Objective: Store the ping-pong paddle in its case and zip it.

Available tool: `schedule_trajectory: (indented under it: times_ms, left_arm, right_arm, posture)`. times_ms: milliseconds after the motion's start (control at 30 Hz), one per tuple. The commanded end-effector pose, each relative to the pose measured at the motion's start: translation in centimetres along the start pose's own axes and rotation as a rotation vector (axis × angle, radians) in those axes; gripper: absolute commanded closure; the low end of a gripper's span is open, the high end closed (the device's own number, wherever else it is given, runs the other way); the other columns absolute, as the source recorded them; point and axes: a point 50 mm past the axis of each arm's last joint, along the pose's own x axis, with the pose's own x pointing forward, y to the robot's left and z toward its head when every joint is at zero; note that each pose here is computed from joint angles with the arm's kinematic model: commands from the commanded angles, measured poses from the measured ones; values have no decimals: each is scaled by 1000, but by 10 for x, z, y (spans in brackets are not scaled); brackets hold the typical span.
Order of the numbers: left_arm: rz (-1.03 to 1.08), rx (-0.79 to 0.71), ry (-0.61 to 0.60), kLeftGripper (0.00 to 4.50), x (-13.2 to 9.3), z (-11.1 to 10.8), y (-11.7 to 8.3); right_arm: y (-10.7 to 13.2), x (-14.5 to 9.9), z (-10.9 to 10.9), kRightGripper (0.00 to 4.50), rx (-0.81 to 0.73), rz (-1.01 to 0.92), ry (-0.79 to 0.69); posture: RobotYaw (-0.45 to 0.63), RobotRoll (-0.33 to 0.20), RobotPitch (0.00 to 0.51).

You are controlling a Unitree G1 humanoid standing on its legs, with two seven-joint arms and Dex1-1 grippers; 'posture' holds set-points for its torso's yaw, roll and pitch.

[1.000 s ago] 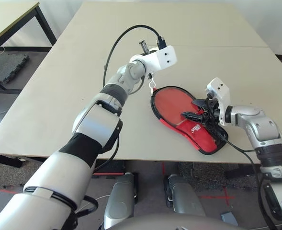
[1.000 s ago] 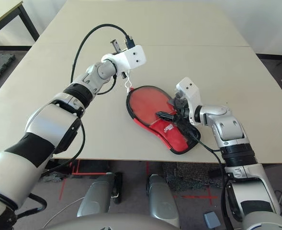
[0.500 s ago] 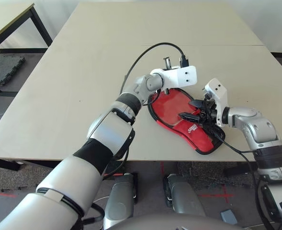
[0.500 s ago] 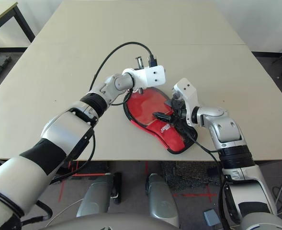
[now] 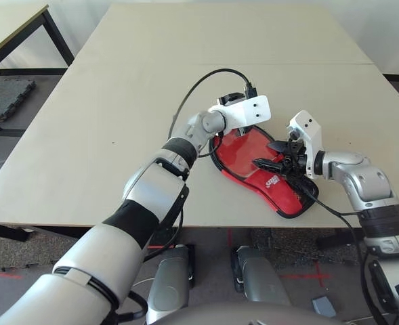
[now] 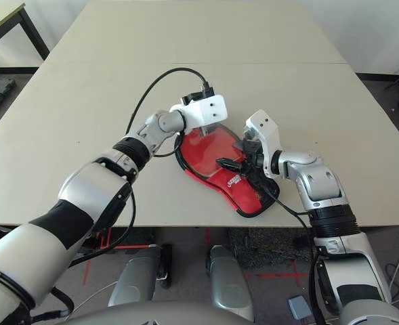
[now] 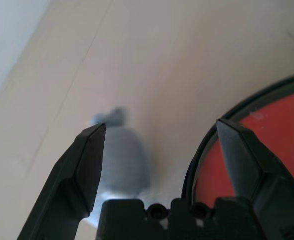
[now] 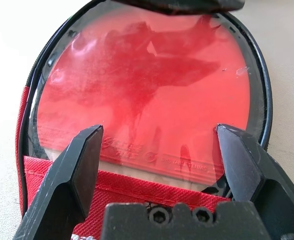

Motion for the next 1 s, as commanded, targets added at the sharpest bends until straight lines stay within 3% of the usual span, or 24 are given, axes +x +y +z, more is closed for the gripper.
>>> schedule_trajectory:
  times_ms: [33, 533, 767, 1000]
  left_arm:
    - [2, -59, 1, 33, -2, -2, 4]
    - [-92, -162, -28, 33, -25, -23, 23]
    - [-349, -255, -25, 33, -35, -39, 4]
    - [-452, -322, 12, 33, -36, -49, -15]
  right_arm:
    - [4, 11, -24, 0, 81, 27, 93]
    - [1, 8, -24, 0, 81, 21, 84]
    - [-2, -1, -14, 0, 64, 42, 61]
    - [-7, -16, 13, 0, 18, 72, 9]
  posture:
    - [19, 0, 134]
    - [32, 0, 130]
    - [50, 0, 135]
    - [45, 0, 140]
